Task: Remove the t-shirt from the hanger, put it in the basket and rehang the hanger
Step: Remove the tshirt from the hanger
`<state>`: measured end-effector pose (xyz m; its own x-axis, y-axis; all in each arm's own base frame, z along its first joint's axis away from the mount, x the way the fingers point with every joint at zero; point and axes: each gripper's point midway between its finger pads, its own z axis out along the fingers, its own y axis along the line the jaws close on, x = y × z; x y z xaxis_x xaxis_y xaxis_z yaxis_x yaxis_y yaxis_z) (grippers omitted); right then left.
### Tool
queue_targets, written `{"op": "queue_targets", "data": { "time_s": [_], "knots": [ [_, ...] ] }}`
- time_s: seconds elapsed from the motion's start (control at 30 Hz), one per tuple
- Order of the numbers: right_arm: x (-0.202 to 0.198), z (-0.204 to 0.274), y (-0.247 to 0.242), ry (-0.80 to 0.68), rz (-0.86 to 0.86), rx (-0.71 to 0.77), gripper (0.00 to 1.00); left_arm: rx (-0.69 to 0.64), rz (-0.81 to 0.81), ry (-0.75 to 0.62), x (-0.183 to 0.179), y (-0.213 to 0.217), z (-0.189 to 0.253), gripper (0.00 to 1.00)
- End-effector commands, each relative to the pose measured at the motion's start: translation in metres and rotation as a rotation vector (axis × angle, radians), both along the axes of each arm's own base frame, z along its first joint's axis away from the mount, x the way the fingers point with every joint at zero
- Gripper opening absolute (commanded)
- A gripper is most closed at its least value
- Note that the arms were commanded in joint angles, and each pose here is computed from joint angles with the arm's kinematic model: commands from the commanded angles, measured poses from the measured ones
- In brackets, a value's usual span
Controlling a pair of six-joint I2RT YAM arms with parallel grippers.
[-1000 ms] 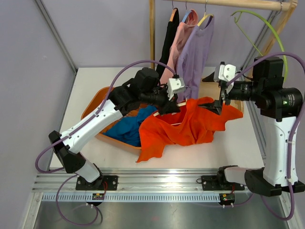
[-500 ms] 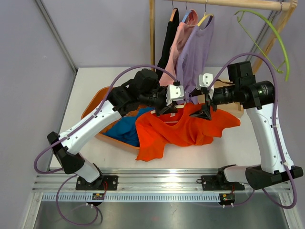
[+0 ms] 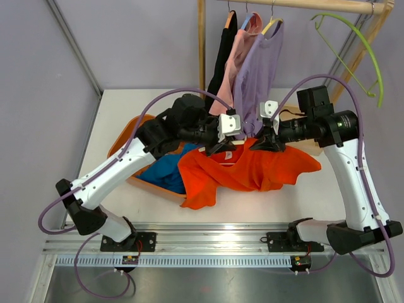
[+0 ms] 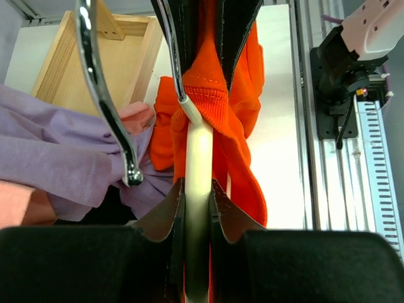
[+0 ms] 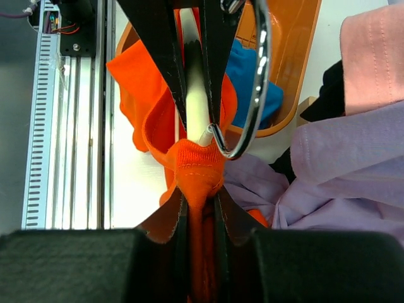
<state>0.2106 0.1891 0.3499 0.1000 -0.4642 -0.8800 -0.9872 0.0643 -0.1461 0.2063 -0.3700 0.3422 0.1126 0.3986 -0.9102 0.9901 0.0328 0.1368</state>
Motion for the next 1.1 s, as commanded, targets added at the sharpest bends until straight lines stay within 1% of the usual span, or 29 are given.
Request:
{"op": "queue_targets", "data": {
  "time_s": [0.0,0.03,0.07,0.1,0.13,0.17,0.2,0.23,0.27,0.3,0.33,0.37,0.4,0.43,0.5,0.53,0.63,0.67,0.7,0.77,0.8,0.83,0.87,0.9,1.07],
  "knots": [
    [-0.059,-0.008,-0.011,0.191,0.005,-0.017,0.0,-0.219,0.1,-0.106,0.01,0.003,0.067,0.07],
    [-0.065,-0.009,-0.014,0.21,-0.029,-0.019,0.0,-0.26,0.15,-0.07,0.013,0.004,0.075,0.2],
    [-0.064,-0.01,-0.016,0.212,-0.059,-0.023,0.0,-0.288,0.201,-0.053,0.016,0.009,0.082,0.37],
    [-0.055,-0.012,-0.02,0.185,-0.112,-0.038,0.0,-0.31,0.286,-0.041,0.025,0.016,0.087,0.53],
    [-0.055,-0.011,-0.021,0.192,-0.17,-0.021,0.0,-0.362,0.332,-0.003,0.022,0.025,0.101,0.66],
    [-0.052,-0.011,-0.023,0.196,-0.214,-0.015,0.0,-0.379,0.371,0.016,0.023,0.03,0.103,0.74],
    [-0.048,-0.018,-0.028,0.266,-0.32,-0.017,0.0,-0.406,0.45,0.026,0.03,0.04,0.109,0.77],
    [-0.049,-0.015,-0.031,0.255,-0.369,0.002,0.0,-0.449,0.508,0.089,0.028,0.049,0.116,0.79],
    [-0.043,-0.011,-0.031,0.237,-0.404,0.03,0.0,-0.468,0.608,0.113,0.038,0.06,0.116,0.81],
    [-0.04,-0.015,-0.034,0.247,-0.454,0.033,0.0,-0.474,0.664,0.152,0.042,0.066,0.112,0.81],
    [-0.043,-0.01,-0.036,0.278,-0.517,0.078,0.0,-0.485,0.756,0.255,0.045,0.073,0.103,0.81],
    [-0.035,-0.005,-0.037,0.26,-0.562,0.111,0.0,-0.483,0.822,0.304,0.05,0.079,0.094,0.81],
    [-0.031,-0.008,-0.041,0.288,-0.633,0.12,0.0,-0.481,0.888,0.34,0.054,0.085,0.086,0.8],
    [-0.029,-0.007,-0.044,0.282,-0.663,0.128,0.0,-0.467,0.953,0.44,0.054,0.086,0.07,0.78],
    [-0.019,-0.01,-0.05,0.278,-0.736,0.13,0.0,-0.474,1.032,0.533,0.056,0.088,0.055,0.76],
    [-0.017,-0.011,-0.052,0.275,-0.749,0.13,0.0,-0.481,1.065,0.614,0.055,0.085,0.044,0.75],
    [-0.011,-0.011,-0.051,0.273,-0.77,0.149,0.0,-0.493,1.116,0.748,0.057,0.075,0.029,0.74],
    [-0.011,-0.011,-0.05,0.277,-0.769,0.154,0.0,-0.495,1.12,0.774,0.058,0.072,0.028,0.74],
    [-0.011,-0.011,-0.049,0.285,-0.77,0.159,0.0,-0.451,1.146,0.8,0.06,0.067,0.014,0.74],
    [-0.008,-0.011,-0.049,0.282,-0.774,0.165,0.0,-0.453,1.174,0.846,0.063,0.062,0.018,0.72],
    [-0.007,-0.011,-0.049,0.282,-0.775,0.166,0.0,-0.401,1.225,0.886,0.064,0.06,0.002,0.71],
    [-0.007,-0.01,-0.049,0.277,-0.775,0.17,0.0,-0.382,1.245,0.899,0.066,0.057,-0.003,0.69],
    [-0.006,-0.009,-0.048,0.271,-0.774,0.176,0.0,-0.388,1.243,0.909,0.066,0.054,0.005,0.65],
    [-0.006,-0.008,-0.048,0.273,-0.774,0.181,0.0,-0.34,1.272,0.92,0.068,0.05,-0.009,0.63],
    [-0.006,-0.006,-0.047,0.272,-0.77,0.193,0.0,-0.308,1.267,0.931,0.069,0.034,-0.018,0.61]
  ]
}}
